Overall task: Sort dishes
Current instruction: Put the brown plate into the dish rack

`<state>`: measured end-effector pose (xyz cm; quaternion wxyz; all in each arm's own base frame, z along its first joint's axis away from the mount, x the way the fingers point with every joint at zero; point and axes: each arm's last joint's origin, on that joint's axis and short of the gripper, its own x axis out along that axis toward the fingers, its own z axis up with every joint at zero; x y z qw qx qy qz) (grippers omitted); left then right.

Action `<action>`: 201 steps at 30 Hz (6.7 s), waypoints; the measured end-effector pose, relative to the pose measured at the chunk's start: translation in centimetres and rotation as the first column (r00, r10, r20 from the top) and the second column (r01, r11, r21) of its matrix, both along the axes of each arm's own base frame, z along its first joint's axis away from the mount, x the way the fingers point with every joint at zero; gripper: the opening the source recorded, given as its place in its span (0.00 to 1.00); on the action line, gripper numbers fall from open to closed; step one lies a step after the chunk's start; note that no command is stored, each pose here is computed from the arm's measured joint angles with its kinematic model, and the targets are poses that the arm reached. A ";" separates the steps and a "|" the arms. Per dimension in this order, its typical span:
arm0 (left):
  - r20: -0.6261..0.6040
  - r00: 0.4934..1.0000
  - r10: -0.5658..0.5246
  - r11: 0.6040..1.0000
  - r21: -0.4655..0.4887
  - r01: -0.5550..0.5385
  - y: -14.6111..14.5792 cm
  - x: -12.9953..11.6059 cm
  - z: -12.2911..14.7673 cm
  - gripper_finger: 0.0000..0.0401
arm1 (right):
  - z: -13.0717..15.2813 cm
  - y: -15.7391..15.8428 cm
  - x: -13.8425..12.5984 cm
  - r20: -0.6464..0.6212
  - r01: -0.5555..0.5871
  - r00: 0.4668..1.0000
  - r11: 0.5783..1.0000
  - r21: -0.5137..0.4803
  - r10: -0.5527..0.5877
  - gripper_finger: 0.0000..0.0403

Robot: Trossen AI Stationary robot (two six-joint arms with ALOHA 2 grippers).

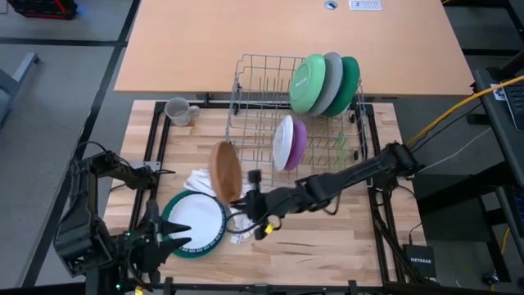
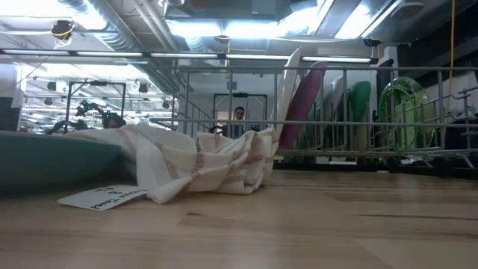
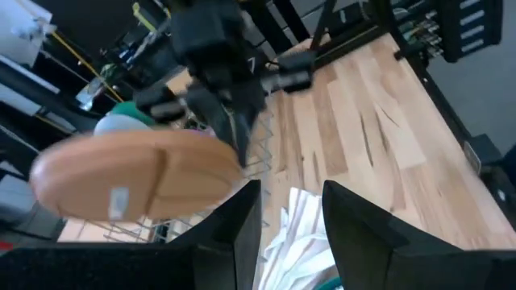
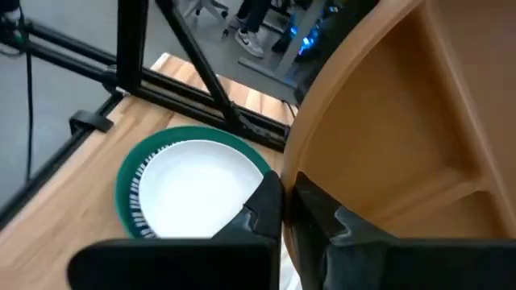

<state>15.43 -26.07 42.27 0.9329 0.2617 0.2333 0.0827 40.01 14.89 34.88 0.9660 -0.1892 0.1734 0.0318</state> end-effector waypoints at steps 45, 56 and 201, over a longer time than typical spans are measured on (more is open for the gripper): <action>-0.302 0.953 0.003 0.984 -0.172 -0.057 11.6 19.2 -14.1 0.31 | -0.8 -7.1 -29.1 0.026 0.277 0.913 0.666 0.693 -0.407 0.04; -0.291 0.957 -0.012 0.987 -0.156 -0.035 12.0 19.6 -14.0 0.31 | -3.2 -8.8 -30.9 0.036 0.252 0.922 0.669 0.699 -0.386 0.04; -0.268 0.962 -0.055 0.991 -0.134 0.019 12.4 20.2 -13.7 0.31 | -10.4 -11.2 -30.0 0.328 -0.025 0.935 0.901 0.434 -0.132 0.02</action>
